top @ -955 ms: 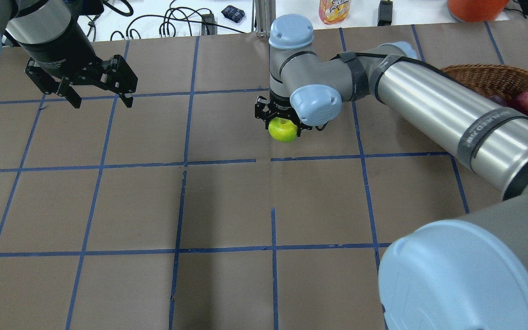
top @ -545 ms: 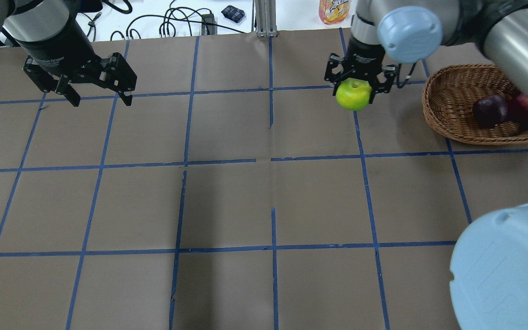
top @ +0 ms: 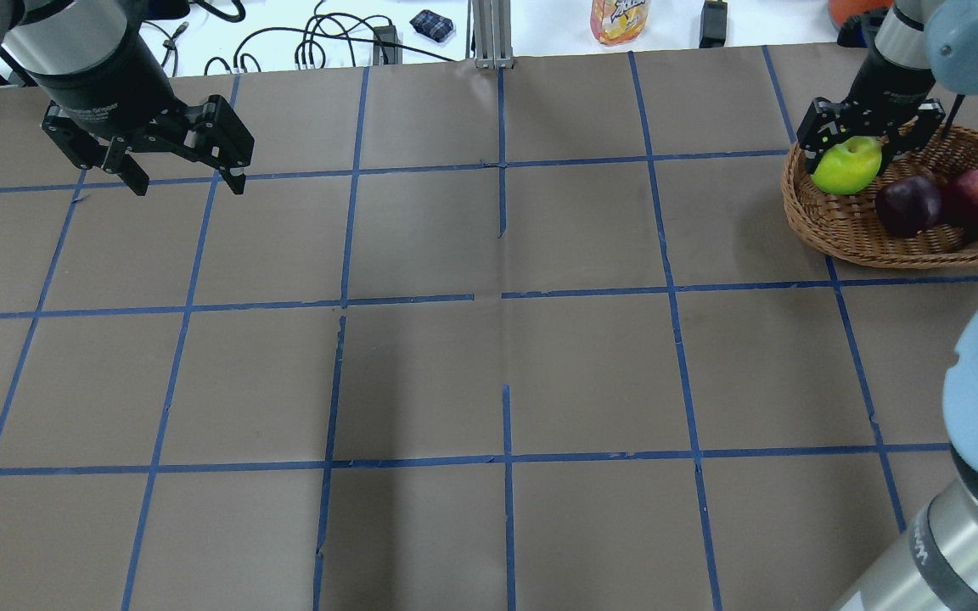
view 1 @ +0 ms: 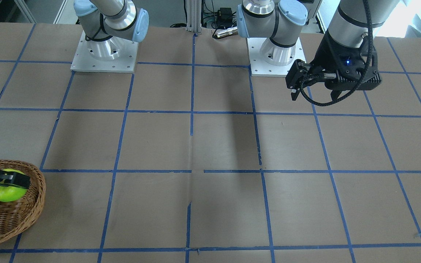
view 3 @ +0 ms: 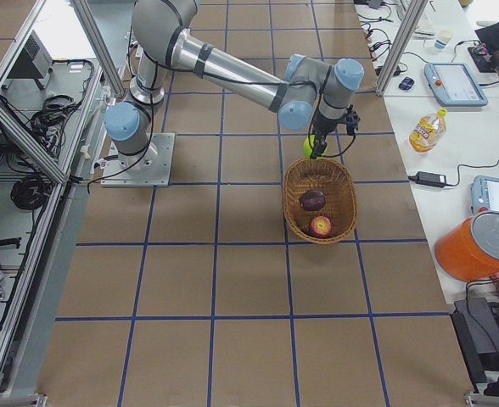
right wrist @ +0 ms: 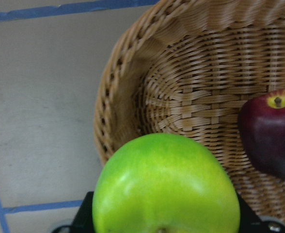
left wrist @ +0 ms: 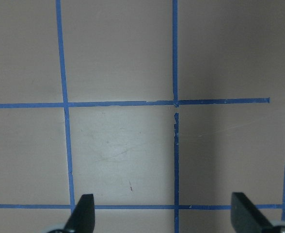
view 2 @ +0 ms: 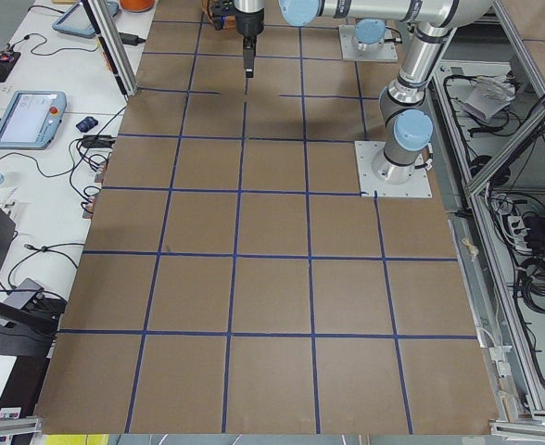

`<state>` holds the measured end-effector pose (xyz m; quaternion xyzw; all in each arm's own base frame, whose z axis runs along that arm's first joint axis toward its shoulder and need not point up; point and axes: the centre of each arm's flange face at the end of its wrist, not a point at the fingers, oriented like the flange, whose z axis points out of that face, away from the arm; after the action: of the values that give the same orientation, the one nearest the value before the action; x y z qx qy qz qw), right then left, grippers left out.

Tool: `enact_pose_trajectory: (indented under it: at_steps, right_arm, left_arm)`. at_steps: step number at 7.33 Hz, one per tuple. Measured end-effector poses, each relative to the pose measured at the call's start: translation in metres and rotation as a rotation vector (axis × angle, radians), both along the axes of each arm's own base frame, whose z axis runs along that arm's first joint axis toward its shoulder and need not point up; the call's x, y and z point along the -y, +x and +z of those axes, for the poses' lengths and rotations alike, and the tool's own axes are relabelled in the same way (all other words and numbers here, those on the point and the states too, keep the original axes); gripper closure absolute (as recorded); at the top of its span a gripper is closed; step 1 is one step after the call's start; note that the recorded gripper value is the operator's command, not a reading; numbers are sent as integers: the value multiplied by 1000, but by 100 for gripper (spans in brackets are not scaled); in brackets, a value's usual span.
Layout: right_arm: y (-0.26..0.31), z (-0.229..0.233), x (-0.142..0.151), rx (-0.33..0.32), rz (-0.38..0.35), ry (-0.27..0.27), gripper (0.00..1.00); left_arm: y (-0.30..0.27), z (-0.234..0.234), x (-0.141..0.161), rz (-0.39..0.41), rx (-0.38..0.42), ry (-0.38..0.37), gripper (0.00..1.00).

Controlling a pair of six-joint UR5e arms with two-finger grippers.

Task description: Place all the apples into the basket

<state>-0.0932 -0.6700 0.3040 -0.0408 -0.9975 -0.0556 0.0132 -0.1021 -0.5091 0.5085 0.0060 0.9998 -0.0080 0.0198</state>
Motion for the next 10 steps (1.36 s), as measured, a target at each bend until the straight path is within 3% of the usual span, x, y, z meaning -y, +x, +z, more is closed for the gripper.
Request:
enact_pose_trajectory:
  at_steps: [2, 3, 4, 5, 8, 10]
  right_arm:
    - [-26, -28, 4, 6, 27, 5, 100]
    - [-27, -40, 2, 12, 31, 19, 89]
    - [-28, -54, 1, 18, 37, 33, 15]
    - [-28, -64, 1, 23, 40, 42, 0]
    - [-35, -66, -1, -17, 88, 65, 0]
    - [-34, -39, -6, -35, 100, 62, 0]
  left_arm:
    - [0, -2, 2, 0, -1, 3, 0]
    - [0, -3, 2, 0, -1, 4, 0]
    - [0, -2, 2, 0, -1, 3, 0]
    - [-1, -2, 2, 0, -1, 2, 0]
    - [-1, -2, 2, 0, -1, 0, 0]
    - [-1, -1, 1, 0, 0, -1, 0]
